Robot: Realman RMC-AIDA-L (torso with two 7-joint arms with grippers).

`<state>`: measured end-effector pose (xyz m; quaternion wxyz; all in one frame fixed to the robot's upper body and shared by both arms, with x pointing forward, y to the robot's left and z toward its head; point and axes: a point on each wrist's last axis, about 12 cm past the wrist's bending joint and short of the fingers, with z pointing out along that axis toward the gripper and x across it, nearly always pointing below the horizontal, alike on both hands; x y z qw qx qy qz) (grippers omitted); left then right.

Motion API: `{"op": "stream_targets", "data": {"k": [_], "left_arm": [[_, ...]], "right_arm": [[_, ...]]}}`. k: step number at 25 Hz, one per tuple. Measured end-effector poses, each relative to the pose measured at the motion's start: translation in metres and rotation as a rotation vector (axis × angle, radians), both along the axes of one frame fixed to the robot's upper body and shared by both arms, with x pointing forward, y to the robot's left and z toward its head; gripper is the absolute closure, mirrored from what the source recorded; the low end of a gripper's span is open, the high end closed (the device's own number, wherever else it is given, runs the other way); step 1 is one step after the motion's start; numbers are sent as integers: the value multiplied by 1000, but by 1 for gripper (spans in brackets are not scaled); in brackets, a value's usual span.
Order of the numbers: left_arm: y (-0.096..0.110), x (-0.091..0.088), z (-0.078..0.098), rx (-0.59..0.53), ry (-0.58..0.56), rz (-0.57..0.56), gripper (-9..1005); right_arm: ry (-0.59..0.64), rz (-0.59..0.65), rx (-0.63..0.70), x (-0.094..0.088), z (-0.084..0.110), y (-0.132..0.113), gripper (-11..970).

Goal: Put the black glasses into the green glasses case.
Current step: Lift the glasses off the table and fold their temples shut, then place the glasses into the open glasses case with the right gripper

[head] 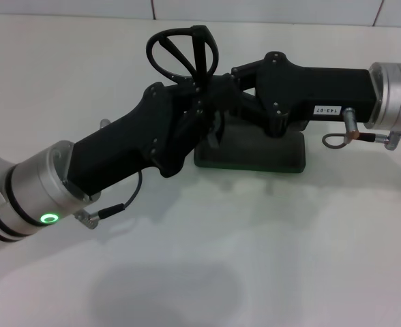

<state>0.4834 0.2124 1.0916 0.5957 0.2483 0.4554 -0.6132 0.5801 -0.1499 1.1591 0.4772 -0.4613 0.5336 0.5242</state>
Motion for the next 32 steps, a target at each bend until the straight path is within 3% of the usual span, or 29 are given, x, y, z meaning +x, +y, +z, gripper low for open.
{"op": "stream_targets", "data": {"k": [11, 18, 22, 24, 25, 29, 32], "left_arm": [[9, 3, -1, 7, 1, 63, 950], [32, -11, -5, 10, 1, 98, 950], [47, -23, -2, 14, -44, 97, 950], [53, -29, 2, 45, -88, 47, 950], [55, -30, 5, 77, -117, 1, 950], [50, -33, 10, 138, -171, -104, 950], [47, -31, 9, 133, -166, -108, 950]], "right_arm": [[-10, -36, -21, 6, 2, -2, 919], [-35, -121, -124, 23, 6, -8, 919], [-48, -118, -339, 31, 20, -1, 918], [-56, -124, -545, 31, 32, 10, 918], [-56, -124, -545, 31, 32, 10, 918], [-94, -129, -766, 28, 49, 33, 918], [-125, -115, -900, 30, 60, 55, 918]]}}
